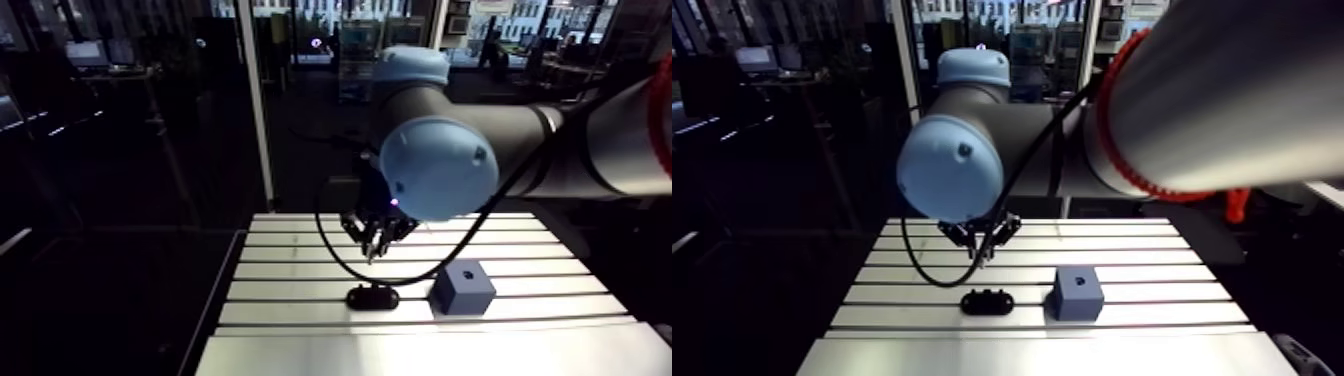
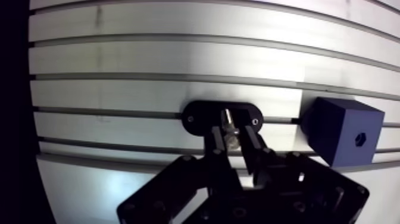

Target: Pick up the M10 bolt and insert it into the hex recess until seated.

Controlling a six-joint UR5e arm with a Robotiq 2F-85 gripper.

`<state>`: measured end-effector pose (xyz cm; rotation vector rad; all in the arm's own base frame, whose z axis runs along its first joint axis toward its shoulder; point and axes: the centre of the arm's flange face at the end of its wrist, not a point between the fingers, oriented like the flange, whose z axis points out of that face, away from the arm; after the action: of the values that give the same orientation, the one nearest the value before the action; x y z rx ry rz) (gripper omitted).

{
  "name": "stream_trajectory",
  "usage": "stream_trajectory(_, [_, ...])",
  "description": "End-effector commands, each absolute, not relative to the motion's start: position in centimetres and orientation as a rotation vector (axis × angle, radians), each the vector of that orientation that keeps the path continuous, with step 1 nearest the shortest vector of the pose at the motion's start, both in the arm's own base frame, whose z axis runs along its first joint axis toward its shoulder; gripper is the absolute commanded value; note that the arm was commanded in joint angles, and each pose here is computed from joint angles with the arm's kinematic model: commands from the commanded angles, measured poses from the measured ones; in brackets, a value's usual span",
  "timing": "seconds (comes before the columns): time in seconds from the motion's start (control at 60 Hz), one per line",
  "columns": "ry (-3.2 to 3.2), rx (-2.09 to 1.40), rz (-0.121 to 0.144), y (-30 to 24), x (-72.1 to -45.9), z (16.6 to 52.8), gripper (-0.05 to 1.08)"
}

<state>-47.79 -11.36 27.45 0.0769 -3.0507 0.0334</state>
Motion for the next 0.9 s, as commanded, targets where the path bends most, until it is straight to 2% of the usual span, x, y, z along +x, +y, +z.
stream_trajectory(0.017, [-3.138,0.025,0.031,-9.5,-50.2,32.4,0.88])
stream_trajectory(0.1, [-3.158,0.007,0.003,-8.6,-51.0,34.4,0.9])
stream_trajectory(0.283, [-3.187,0.059,-0.04,-7.5,-52.0,36.6,0.92])
stream_trajectory(0.4, [-3.183,0.117,-0.039,-6.1,-52.4,37.2,0.92])
stream_trajectory(0.617, [-3.195,0.022,-0.028,-2.4,-52.8,38.6,0.95])
stream_trajectory(0.7, [-3.204,-0.04,-0.011,-0.5,-52.8,39.0,0.99])
stream_trajectory(0.9, [-3.211,-0.056,-0.019,0.5,-52.7,39.0,1.02])
